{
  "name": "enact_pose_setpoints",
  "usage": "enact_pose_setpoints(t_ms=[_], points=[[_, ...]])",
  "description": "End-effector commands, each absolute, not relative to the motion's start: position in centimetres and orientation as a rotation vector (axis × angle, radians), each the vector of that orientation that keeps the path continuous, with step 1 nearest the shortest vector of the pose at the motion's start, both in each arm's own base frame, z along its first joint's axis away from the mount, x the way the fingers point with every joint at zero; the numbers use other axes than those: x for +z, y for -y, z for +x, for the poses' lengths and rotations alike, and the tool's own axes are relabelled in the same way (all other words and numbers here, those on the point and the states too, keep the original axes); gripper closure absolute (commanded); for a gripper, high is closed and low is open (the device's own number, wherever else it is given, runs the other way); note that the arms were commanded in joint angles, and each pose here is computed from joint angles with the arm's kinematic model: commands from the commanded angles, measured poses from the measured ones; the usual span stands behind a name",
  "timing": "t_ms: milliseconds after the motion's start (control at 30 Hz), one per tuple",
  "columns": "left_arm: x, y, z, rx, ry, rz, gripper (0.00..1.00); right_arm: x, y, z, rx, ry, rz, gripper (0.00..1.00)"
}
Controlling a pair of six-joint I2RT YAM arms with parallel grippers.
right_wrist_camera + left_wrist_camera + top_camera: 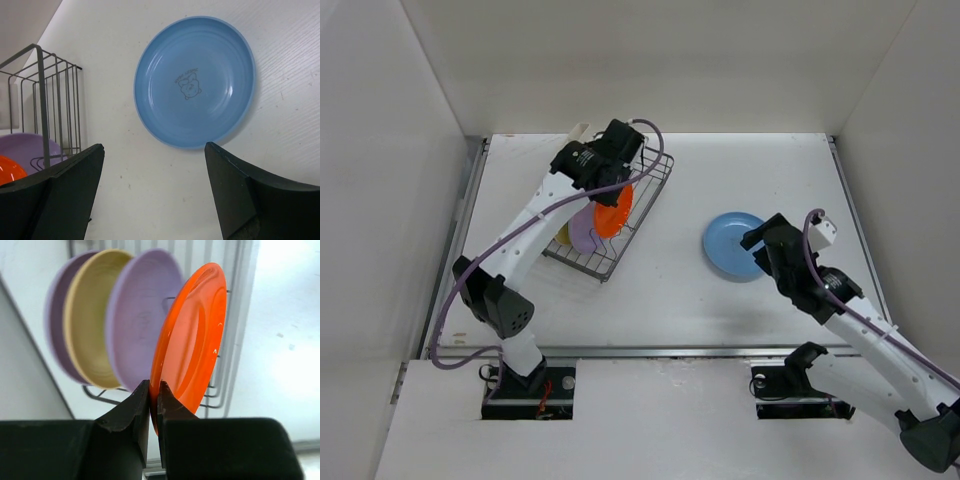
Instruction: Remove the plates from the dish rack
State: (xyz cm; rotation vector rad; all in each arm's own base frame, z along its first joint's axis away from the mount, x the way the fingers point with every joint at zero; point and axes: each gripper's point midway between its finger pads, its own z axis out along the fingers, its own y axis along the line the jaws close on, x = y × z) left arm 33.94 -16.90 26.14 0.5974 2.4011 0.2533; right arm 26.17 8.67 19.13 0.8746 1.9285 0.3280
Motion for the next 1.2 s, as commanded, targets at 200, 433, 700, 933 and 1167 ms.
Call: enact_pose_setpoints(t_ms=[200,433,700,933,1167], points=[[22.6,26.4,26.2,-0.075,-2.329,1.137,1.00,20.5,-8.9,25.9,0.384,-1.892,0.854,0.13],[14.3,29.9,23.8,-0.228,-2.475,1.399,1.00,20.5,-8.4,24.9,0.431,-1.866,0.874,0.13],[11.5,33.9,21.9,-0.550,-2.453,1.526,0.99,21.2,-7.9,23.8,0.512,-1.808,0.901,0.13],[8.0,32.5,24.2,-0.488,-2.543,1.513,0.68,21.5,-7.4,23.0,0.524,-1.797,0.901,0.13],[9.2,31.1,27.7,-0.319,-2.539,1.384,0.41,21.4,-7.8,22.9,0.540,-1.810,0.894,0.13]])
